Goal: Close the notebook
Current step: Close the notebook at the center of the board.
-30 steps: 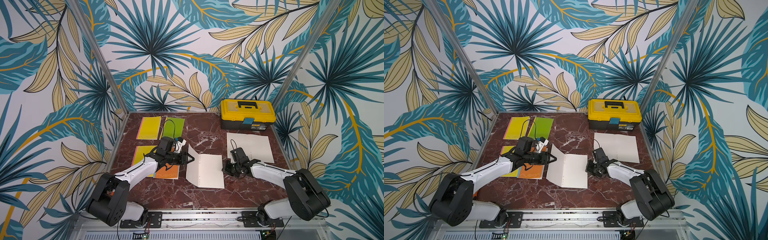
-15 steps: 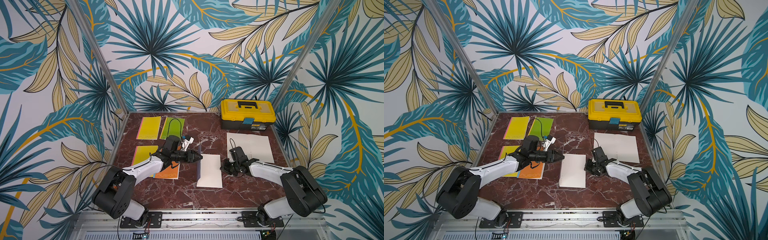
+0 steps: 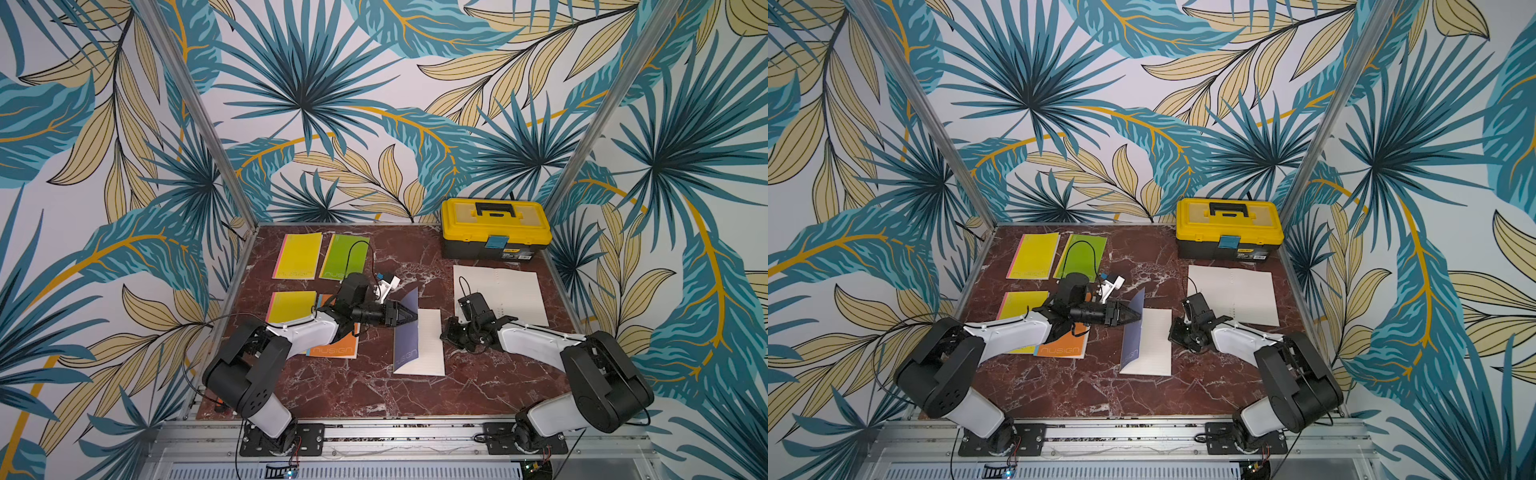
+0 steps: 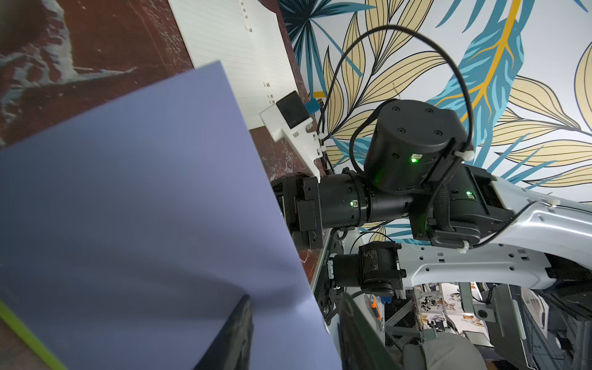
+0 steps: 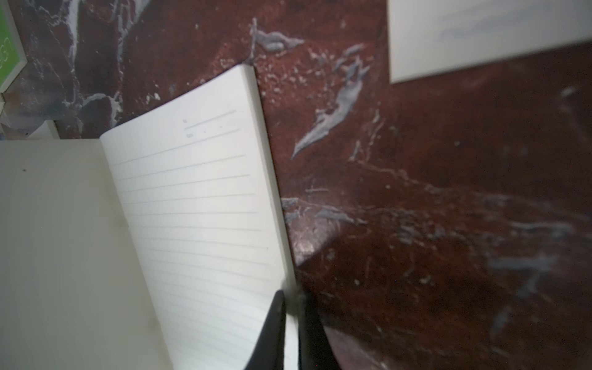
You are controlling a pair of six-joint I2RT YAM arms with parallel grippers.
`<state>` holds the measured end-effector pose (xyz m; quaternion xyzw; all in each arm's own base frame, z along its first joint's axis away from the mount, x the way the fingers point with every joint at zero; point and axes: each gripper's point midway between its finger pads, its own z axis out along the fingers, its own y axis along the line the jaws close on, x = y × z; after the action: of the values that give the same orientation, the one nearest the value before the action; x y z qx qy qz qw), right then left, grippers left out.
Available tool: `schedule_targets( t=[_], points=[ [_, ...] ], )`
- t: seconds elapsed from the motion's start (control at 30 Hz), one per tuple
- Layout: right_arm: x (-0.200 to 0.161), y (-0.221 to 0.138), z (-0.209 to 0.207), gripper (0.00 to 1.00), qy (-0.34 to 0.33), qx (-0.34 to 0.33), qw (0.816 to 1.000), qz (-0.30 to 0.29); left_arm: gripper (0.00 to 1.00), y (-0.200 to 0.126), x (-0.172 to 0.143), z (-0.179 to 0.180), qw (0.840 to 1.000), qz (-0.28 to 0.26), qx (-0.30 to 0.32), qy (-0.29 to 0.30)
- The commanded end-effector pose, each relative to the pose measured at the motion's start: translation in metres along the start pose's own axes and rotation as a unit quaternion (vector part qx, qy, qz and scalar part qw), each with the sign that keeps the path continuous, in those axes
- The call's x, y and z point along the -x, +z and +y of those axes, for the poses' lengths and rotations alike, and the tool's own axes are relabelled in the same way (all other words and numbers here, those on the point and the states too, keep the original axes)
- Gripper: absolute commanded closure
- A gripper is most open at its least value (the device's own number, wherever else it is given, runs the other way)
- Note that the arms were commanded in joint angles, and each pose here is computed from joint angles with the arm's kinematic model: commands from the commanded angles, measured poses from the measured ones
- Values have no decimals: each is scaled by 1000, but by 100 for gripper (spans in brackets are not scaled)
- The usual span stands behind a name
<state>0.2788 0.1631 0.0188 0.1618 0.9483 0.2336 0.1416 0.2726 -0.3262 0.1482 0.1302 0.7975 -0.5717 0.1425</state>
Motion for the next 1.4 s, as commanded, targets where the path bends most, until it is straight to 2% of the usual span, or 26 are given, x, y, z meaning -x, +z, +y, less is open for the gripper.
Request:
schedule_targets(
  t=[0.0, 0.27, 0.53, 0.77, 0.93, 1.1, 1.37],
  points=[
    [-11, -8, -20, 87, 1, -49, 999, 15, 56, 6, 2, -1, 1000, -4, -6, 8],
    [7, -44, -10, 86, -16, -53, 998, -24, 56, 21, -15, 35, 993, 29, 114, 11],
    [17, -67, 0, 85, -23, -42, 998, -49, 57, 35, -34, 70, 981, 47, 186, -15],
    [12, -63, 2, 84, -27, -29, 999, -37, 58, 38, -44, 98, 967, 54, 246, -41],
    [7, -54, 4, 84, -28, -19, 999, -20, 59, 18, -50, 127, 936, 58, 342, -60],
    [-2, -42, -1, 82, -25, -14, 1000, -1, 59, 3, -54, 137, 918, 63, 388, -61],
    [-19, -26, 1, 78, -40, 2, 999, 35, 60, 3, -57, 143, 912, 72, 400, -60]
  ],
)
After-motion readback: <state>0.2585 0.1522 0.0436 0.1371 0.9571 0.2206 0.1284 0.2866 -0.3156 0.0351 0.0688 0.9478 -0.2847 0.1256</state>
